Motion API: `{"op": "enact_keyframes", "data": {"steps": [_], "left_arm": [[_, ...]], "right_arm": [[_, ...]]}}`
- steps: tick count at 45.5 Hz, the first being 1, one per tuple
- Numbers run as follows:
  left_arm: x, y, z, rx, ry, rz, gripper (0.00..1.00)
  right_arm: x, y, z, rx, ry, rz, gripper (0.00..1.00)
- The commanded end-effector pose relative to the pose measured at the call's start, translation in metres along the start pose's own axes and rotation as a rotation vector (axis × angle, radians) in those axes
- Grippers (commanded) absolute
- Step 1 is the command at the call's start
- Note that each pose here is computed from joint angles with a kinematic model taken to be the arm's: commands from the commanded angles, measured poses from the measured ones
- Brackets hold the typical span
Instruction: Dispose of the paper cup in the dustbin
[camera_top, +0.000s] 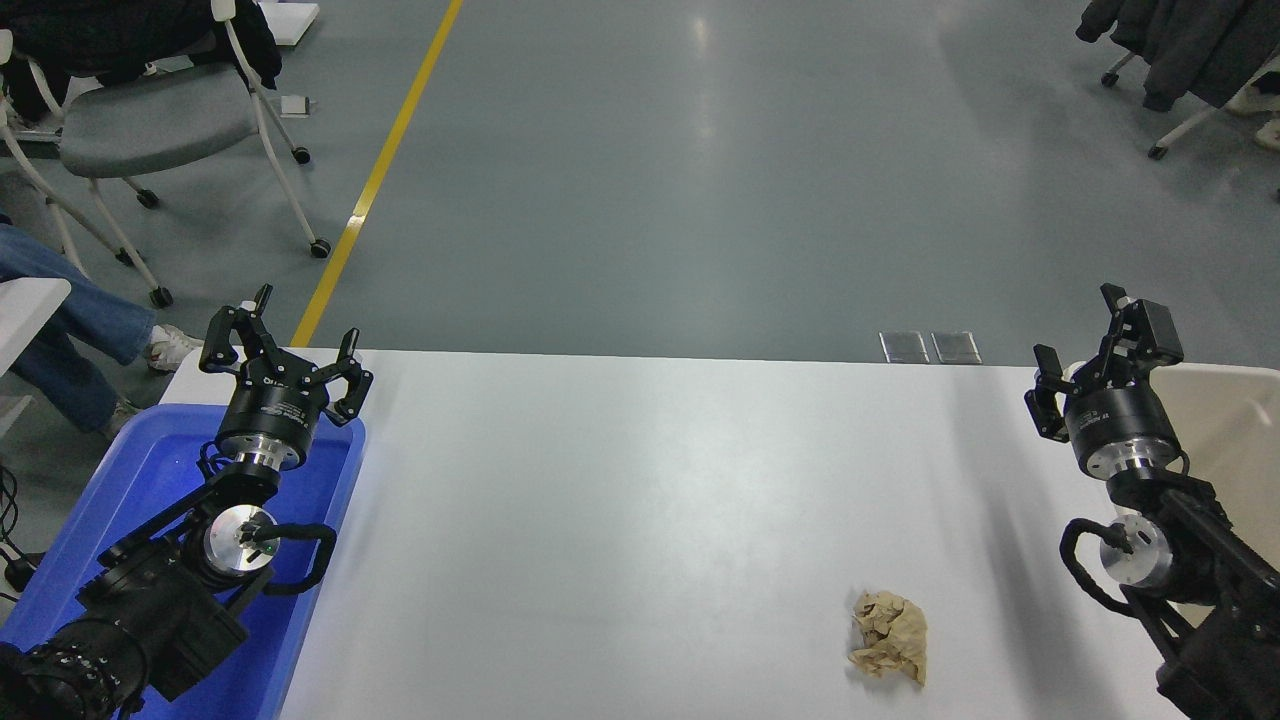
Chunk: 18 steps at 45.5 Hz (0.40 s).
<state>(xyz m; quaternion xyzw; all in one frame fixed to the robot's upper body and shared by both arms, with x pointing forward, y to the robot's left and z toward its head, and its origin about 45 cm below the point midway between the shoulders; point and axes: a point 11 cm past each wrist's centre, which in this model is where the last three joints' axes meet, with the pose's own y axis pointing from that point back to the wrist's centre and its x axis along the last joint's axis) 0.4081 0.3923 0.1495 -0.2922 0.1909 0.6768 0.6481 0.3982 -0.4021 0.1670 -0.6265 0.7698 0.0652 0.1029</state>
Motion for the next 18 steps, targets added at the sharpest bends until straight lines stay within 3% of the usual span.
{"op": "enact_keyframes", "data": {"steps": [1,18], "left_arm": [[0.0,0.0,0.0,0.0,0.0,0.0,1.0],[0.0,0.0,0.0,0.0,0.0,0.0,1.0]], "right_arm": [[-0.012,0.003,0.011,0.003,-0.087,0.01,0.99],[-0.018,0.009,0.022,-0.022,-0.104,0.005,0.99]]}}
